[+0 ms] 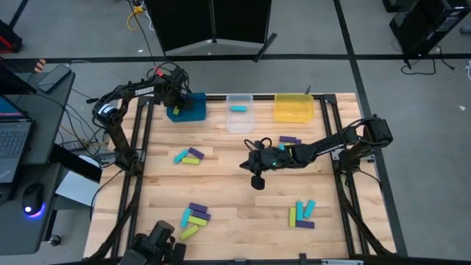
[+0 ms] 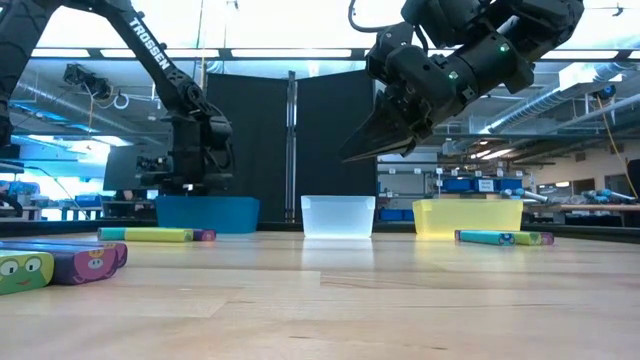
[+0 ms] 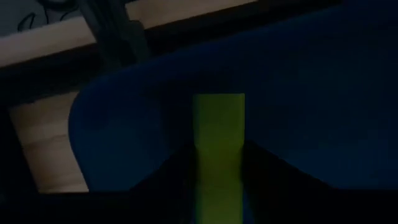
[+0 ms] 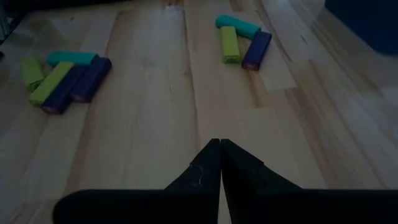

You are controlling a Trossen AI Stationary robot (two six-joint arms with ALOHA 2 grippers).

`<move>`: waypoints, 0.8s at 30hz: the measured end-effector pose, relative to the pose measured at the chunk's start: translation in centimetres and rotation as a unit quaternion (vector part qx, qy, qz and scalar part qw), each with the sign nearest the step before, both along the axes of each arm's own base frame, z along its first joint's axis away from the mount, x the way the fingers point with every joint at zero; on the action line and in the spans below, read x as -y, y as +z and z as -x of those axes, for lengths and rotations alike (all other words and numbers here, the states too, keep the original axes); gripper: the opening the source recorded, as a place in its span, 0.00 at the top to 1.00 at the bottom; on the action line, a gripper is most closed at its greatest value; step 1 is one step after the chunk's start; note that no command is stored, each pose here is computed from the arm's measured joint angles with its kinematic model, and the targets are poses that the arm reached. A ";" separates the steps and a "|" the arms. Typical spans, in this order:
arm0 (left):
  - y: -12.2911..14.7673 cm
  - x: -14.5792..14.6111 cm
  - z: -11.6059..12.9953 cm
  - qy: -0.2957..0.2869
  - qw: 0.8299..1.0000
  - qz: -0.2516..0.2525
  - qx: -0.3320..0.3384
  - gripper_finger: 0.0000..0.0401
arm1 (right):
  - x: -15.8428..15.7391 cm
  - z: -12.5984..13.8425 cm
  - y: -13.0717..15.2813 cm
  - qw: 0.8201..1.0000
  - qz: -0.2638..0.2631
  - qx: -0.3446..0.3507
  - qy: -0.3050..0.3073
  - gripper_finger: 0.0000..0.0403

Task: Sort blocks
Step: Put the green block into the blue bin, then put the violet block into the yellow bin

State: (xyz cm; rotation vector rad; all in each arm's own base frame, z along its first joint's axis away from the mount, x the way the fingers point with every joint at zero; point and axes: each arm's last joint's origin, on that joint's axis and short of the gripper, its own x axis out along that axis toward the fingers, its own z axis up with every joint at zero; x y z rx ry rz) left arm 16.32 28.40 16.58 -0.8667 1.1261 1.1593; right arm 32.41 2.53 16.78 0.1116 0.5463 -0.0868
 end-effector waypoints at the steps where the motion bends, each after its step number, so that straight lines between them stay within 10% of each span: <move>1: 0.0 0.0 0.0 -0.005 1.000 0.001 0.000 0.69 | 0.0 0.0 0.0 1.000 -0.001 0.000 -0.001 0.94; 24: 2.8 0.6 -0.2 -0.083 0.995 -0.049 -0.004 0.46 | 0.0 0.0 0.0 1.000 -0.001 0.000 -0.001 0.90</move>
